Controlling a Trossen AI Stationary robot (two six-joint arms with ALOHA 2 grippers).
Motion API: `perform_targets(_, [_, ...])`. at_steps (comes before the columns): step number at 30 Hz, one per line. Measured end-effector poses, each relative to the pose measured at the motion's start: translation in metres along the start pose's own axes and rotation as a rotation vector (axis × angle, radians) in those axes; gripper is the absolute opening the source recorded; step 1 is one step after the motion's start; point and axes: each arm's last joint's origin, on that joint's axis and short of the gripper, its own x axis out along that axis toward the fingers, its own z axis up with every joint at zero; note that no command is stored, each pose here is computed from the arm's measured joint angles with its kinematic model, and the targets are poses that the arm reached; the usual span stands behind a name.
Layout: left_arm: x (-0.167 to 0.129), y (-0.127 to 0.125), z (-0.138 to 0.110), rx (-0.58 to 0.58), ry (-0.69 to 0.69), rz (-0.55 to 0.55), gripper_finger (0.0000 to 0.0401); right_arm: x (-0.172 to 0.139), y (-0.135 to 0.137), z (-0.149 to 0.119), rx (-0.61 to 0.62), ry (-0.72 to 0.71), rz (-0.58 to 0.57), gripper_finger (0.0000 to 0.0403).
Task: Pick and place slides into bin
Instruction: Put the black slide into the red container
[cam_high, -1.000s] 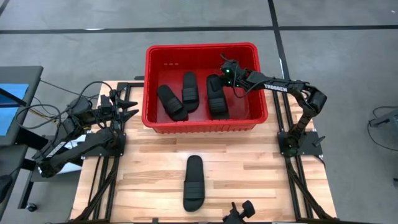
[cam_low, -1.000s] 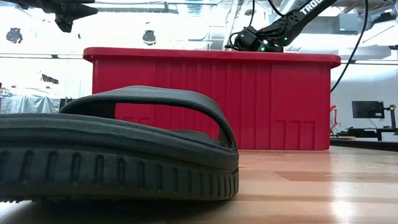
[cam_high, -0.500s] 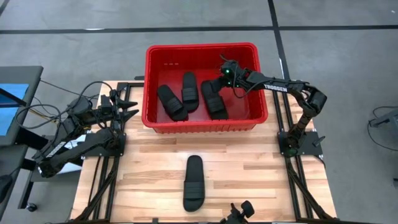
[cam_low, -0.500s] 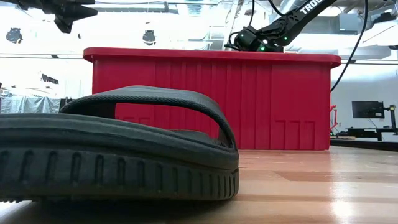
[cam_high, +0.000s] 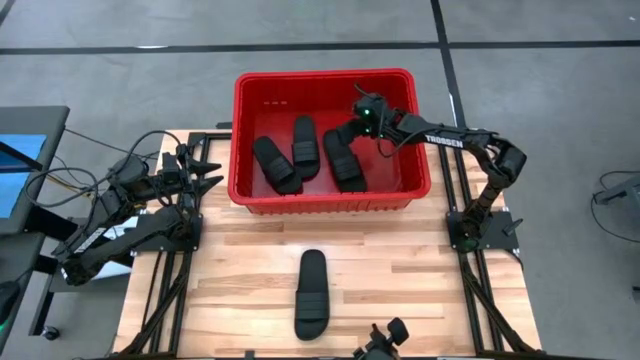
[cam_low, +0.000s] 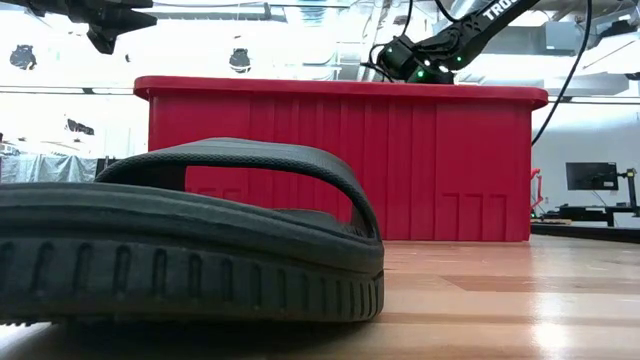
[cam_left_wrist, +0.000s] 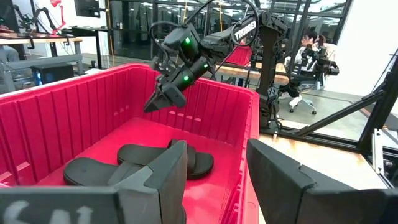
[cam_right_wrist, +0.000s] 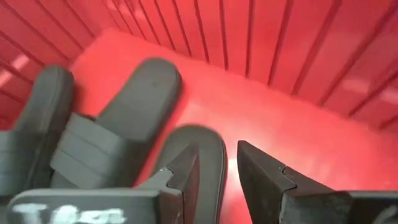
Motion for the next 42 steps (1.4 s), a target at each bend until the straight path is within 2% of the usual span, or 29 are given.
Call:
perform_targets(5, [0.000, 0.000, 0.000, 0.000, -0.001, 0.000, 0.0157, -0.010, 0.004, 0.023, -0.070, -0.055, 0.011, 0.0100])
perform_targets(12, [0.000, 0.000, 0.000, -0.006, -0.001, 0.000, 0.0157, -0.038, 0.019, 0.062, -0.246, -0.093, 0.029, 0.0100])
perform_targets(17, [0.000, 0.000, 0.000, -0.009, -0.004, 0.000, 0.0157, -0.069, 0.040, 0.081, -0.407, -0.056, 0.061, 0.0100])
perform_targets(21, [0.000, 0.000, 0.000, -0.005, -0.005, 0.000, 0.0157, -0.098, 0.065, 0.082, -0.544, 0.016, 0.115, 0.0100])
perform_targets(25, [0.000, 0.000, 0.001, 0.002, -0.013, -0.001, 0.0157, -0.123, 0.095, 0.067, -0.654, 0.105, 0.187, 0.0100])
perform_targets(31, [0.000, 0.000, 0.002, 0.006, -0.019, -0.001, 0.0157, -0.155, 0.148, 0.021, -0.823, 0.228, 0.322, 0.0100])
perform_targets(34, [0.000, 0.000, 0.002, 0.008, -0.024, -0.002, 0.0157, -0.170, 0.177, -0.005, -0.889, 0.246, 0.394, 0.0100])
perform_targets(38, [0.000, 0.000, 0.002, 0.007, -0.024, -0.001, 0.0157, -0.193, 0.213, -0.031, -0.907, 0.201, 0.491, 0.0100])
perform_targets(42, [0.000, 0.000, 0.002, -0.035, -0.024, -0.002, 0.0157, -0.199, 0.248, -0.062, -0.930, 0.176, 0.551, 0.0100])
